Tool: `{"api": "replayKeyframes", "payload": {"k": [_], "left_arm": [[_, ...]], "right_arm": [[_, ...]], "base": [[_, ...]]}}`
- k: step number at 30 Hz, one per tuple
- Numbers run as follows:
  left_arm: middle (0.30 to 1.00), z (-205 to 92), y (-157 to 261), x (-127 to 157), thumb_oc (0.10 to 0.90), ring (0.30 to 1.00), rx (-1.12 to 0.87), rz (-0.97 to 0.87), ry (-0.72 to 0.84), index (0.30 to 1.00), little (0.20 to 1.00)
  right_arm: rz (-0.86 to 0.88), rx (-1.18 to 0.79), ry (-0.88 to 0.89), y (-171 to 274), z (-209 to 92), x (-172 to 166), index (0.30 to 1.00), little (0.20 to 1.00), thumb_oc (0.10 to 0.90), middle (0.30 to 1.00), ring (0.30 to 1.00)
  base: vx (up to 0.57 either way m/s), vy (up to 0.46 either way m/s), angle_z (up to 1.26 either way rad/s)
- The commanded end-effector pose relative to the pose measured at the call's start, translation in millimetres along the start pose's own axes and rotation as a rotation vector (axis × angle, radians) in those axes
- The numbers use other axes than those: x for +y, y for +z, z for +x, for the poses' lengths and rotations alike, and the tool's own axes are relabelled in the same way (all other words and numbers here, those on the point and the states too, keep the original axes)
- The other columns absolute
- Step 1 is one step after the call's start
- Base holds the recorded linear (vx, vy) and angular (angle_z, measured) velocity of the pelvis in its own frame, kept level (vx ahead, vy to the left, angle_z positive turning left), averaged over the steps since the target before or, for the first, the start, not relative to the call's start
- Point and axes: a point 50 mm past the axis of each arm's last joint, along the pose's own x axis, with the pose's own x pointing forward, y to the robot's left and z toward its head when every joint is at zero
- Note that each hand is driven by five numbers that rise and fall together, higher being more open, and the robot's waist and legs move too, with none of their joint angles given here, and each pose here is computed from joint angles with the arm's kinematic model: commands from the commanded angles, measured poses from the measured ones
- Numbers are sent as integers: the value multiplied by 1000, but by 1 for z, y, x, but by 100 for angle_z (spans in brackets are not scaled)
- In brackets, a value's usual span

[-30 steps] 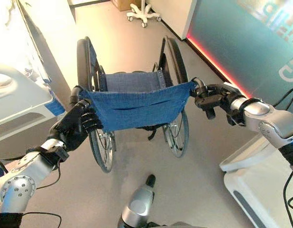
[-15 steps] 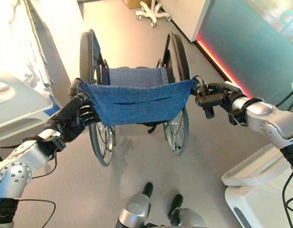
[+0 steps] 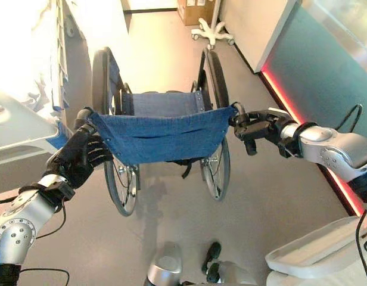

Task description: Push the wheelchair next to the bed

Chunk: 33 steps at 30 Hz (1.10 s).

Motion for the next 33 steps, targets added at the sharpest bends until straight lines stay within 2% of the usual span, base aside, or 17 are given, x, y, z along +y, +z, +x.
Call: {"api": "replayKeyframes", "payload": {"k": [1,7,12,15,25,33], "left_arm": [[300,1,36,-53,400,300,-201,-27,-278,300,300],[300,3,35,-47,400,300,-183,-30,-266,300,300],[300,5,19,-56,400,300,-159,-27,-298,300,300],[300,6,24,-58,400,300,-139,-20,-307,300,300],[300,16,58,-60,400,300,-144,38,-320,300,300],[300,15,72,-66,400,300,-193,36,-355,300,300]], "right_arm": [[-157,-388,91,84,-37,12,300,300,400,300,300],[-146,-365,82,75,-31,18,300,300,400,300,300],[-125,-322,55,42,-20,16,300,300,400,300,300],[-117,-306,47,30,-14,14,300,300,400,300,300],[-78,-334,25,32,-22,-4,300,300,400,300,300],[-106,-350,-36,41,-34,-13,300,300,400,300,300]], "base": [[375,-94,-11],[366,17,24],[524,69,8],[392,72,28],[385,111,9],[278,-87,28]]}}
